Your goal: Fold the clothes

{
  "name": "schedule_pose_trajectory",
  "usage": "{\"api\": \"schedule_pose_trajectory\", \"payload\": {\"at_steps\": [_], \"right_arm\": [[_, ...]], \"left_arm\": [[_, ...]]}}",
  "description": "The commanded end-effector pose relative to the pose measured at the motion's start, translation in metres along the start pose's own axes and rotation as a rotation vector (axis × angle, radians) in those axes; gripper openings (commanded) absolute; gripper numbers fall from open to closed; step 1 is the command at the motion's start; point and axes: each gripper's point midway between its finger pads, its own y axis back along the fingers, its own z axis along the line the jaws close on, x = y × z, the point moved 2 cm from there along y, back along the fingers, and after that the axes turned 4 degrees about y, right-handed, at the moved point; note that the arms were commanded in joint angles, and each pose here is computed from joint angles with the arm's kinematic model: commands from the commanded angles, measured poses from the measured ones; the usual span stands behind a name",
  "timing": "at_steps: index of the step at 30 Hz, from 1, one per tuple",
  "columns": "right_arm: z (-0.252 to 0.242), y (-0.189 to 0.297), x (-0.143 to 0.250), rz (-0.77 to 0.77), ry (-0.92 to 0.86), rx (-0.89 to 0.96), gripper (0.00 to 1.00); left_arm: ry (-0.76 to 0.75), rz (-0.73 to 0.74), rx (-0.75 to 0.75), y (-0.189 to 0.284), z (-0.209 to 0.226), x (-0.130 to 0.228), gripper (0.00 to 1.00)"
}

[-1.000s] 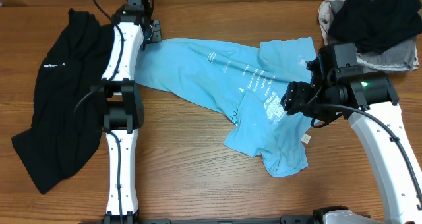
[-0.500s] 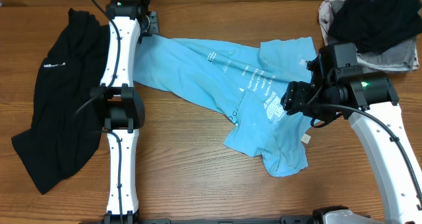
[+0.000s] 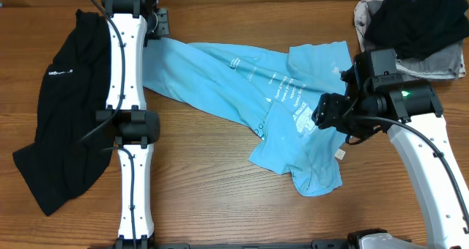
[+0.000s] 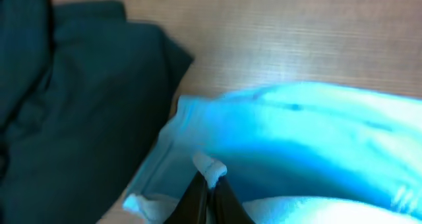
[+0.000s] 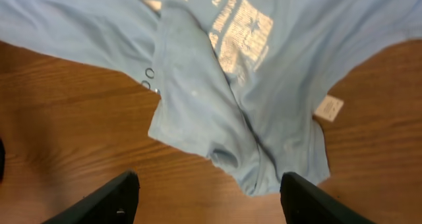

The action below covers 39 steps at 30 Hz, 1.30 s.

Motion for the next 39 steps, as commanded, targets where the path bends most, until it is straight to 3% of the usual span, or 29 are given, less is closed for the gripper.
{"api": "schedule_pose_trajectory", "payload": {"at_steps": [1, 9, 18, 26, 31, 39], "right_arm": [[0.000, -0.001, 0.007, 0.033, -0.052, -0.005, 0.72], [-0.011, -0.014, 0.042, 0.184, -0.113, 0.032, 0.72], [-0.013, -0.078, 0.099, 0.328, -0.162, 0.049, 0.71], [0.015, -0.132, 0.111, 0.242, -0.038, 0.031, 0.70], [0.003, -0.156, 0.129, 0.296, -0.073, 0.085, 0.62], [-0.013, -0.171, 0.137, 0.333, -0.231, 0.186, 0.60]], "left_arm": [[-0.010, -0.099, 0.003, 0.064, 0.007, -0.011, 0.04], [-0.022, -0.176, 0.019, 0.145, 0.014, -0.003, 0.04], [-0.012, -0.333, 0.054, 0.227, 0.018, 0.000, 0.04], [-0.012, -0.330, 0.053, 0.229, 0.019, 0.002, 0.04], [-0.010, -0.332, 0.042, 0.228, 0.021, 0.001, 0.04], [-0.010, -0.328, 0.041, 0.226, 0.021, 0.000, 0.04]]}}
